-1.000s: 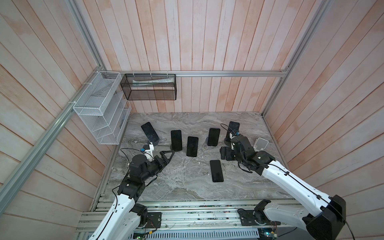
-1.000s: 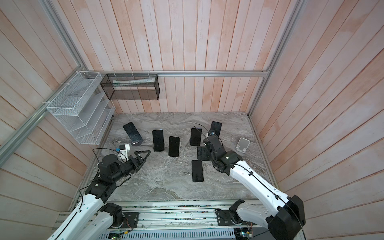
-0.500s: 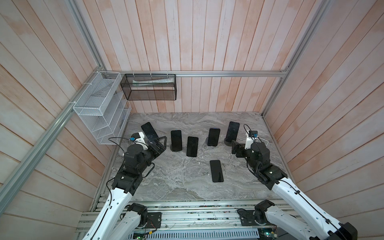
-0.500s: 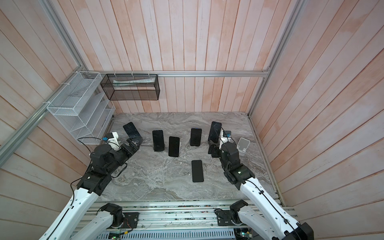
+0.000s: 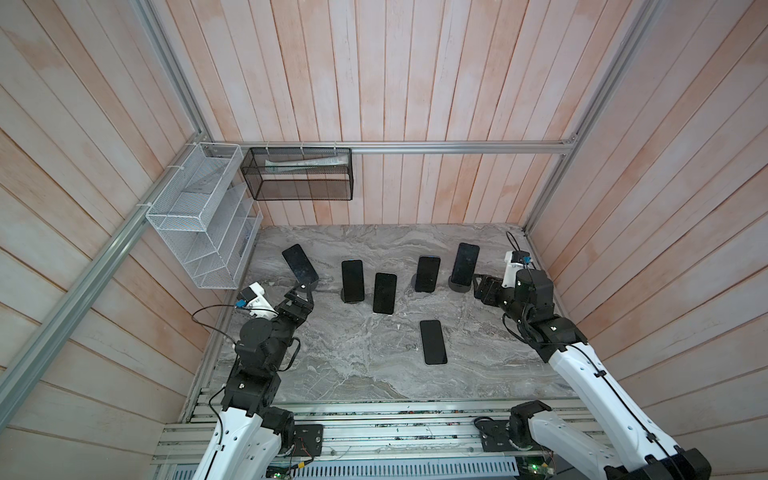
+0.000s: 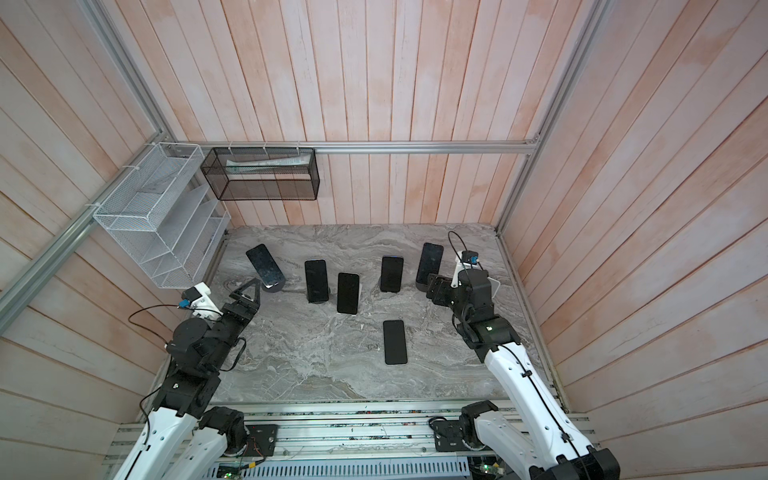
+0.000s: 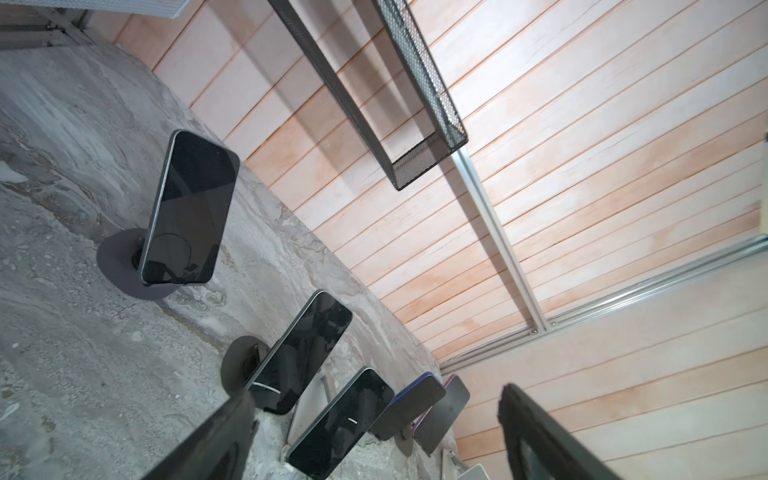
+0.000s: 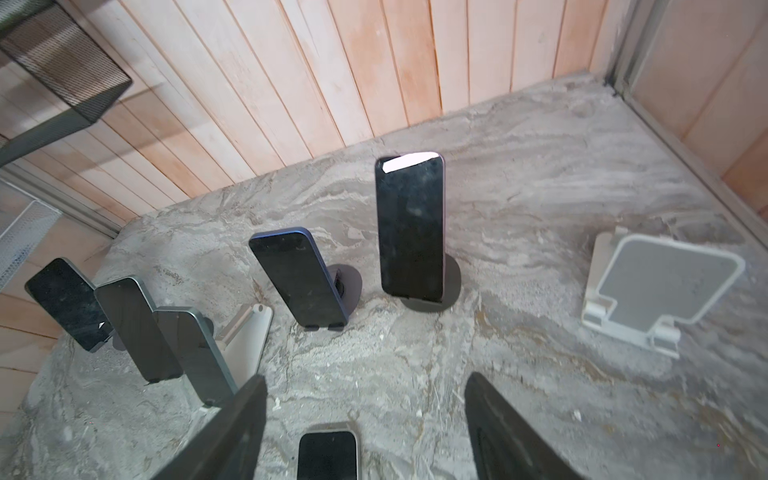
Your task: Remove the phone from the phone stand
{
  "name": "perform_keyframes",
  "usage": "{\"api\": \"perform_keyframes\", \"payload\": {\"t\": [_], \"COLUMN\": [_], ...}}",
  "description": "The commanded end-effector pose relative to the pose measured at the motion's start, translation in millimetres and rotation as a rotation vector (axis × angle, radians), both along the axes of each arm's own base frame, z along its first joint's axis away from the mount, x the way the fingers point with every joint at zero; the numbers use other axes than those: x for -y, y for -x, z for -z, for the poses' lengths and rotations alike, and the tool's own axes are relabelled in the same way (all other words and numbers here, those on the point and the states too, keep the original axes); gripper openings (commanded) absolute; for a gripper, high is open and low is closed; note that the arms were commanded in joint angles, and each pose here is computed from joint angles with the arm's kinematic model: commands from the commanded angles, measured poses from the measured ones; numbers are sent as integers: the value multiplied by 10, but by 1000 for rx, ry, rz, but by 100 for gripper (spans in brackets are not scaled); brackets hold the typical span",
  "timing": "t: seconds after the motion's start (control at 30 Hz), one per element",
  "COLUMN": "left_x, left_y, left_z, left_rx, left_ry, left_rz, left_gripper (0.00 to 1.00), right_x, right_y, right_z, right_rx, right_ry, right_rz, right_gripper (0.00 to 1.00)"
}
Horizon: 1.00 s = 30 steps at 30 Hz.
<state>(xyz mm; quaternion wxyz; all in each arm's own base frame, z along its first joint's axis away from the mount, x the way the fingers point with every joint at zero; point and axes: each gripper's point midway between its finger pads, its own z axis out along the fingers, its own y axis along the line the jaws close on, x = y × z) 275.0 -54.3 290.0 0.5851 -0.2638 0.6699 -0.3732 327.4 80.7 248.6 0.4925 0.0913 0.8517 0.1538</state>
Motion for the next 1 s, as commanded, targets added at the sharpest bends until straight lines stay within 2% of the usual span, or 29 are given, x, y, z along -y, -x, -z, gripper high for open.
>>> {"api": "perform_keyframes", "payload": {"t": [0.0, 0.23, 0.37, 0.47, 0.6, 0.77, 0.97], "left_x": [74, 552, 798, 936, 1068, 1232, 1257], "left_y": [18, -221, -287, -265, -183, -50, -27], "left_z": [-33, 277, 456, 652, 654, 497, 524], "left_rx": [22, -188, -308, -383, -375, -287, -291], "left_ry": [31, 29, 6, 21, 18, 44, 28], "left_rz": [46, 291, 434, 511, 572, 634, 642], "left_gripper": [93, 93, 93, 93, 93, 93, 93], "right_x": [233, 317, 213, 155, 131, 131, 104], "right_y": [76, -344, -747, -1022, -1294, -1563, -1764], "right_z": [173, 60, 55, 72, 133, 264, 351], "right_rx": [-155, -193, -208, -217, -230, -249, -253], "right_ry": [53, 151, 204, 202, 215, 231, 229], "right_rz": [132, 172, 127, 91, 91, 113, 125], "right_gripper": [78, 86, 96, 98, 98, 98, 98]}}
